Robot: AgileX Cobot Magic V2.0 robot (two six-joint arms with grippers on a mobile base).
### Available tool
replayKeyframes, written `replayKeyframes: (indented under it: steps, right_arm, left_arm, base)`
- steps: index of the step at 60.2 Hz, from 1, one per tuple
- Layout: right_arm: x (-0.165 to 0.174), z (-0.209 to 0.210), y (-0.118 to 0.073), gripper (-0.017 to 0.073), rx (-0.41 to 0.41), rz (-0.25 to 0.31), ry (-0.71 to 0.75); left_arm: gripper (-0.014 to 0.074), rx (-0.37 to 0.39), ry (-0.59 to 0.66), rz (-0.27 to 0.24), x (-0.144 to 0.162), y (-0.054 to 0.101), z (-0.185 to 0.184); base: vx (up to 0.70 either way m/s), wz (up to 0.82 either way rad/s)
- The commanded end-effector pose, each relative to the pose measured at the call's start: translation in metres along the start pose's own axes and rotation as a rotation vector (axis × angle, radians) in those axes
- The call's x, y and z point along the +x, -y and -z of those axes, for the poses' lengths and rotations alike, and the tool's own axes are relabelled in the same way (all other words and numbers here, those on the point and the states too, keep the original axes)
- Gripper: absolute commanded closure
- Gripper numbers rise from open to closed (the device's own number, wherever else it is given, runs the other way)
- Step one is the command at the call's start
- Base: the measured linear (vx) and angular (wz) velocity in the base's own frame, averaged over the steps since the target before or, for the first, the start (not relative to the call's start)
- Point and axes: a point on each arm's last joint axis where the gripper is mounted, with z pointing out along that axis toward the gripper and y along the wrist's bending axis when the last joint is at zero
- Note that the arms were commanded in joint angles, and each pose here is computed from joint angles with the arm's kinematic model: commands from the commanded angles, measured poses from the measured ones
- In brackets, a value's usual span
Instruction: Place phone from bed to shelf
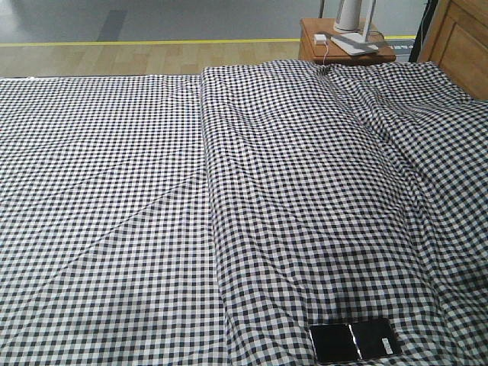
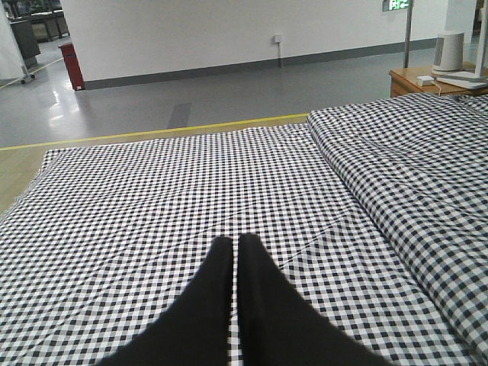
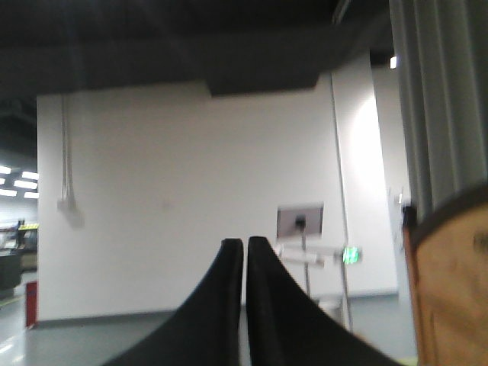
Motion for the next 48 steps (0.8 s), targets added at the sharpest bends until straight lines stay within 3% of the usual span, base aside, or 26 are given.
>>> replayKeyframes:
  steps: [1, 9, 23, 38, 48]
  right_arm:
    - [-0.044, -0.008, -0.003, 0.0566, 0.0, 0.101, 0.112]
    - [-0.082, -0.026, -0.005, 0.0566, 0.003, 0.166, 0.106]
    - [-0.108, -0.074, -0.007, 0.0564, -0.006, 0.169, -0.088]
    - [-0.065, -0.115, -0.005, 0.0526, -0.02, 0.16, -0.467]
    - [-0.032, -0.128, -0.004, 0.0414, -0.029, 0.144, -0.69]
  left_arm:
    - [0.0592, -0.014, 0.104, 0.015, -0.015, -0.002, 0.003]
    - [0.0592, -0.014, 0.104, 0.015, -0.015, -0.002, 0.003]
    - [0.0592, -0.014, 0.104, 0.015, -0.015, -0.002, 0.003]
    - [0.0592, -0.014, 0.104, 0.015, -0.015, -0.002, 0.003]
    - [0.0592, -0.014, 0.104, 0.015, -0.015, -0.002, 0.003]
  base:
    - [0.0, 0.0]
    - [0.0, 0.0]
    - [0.0, 0.0]
    - [0.0, 0.0]
    - [0.0, 0.0]
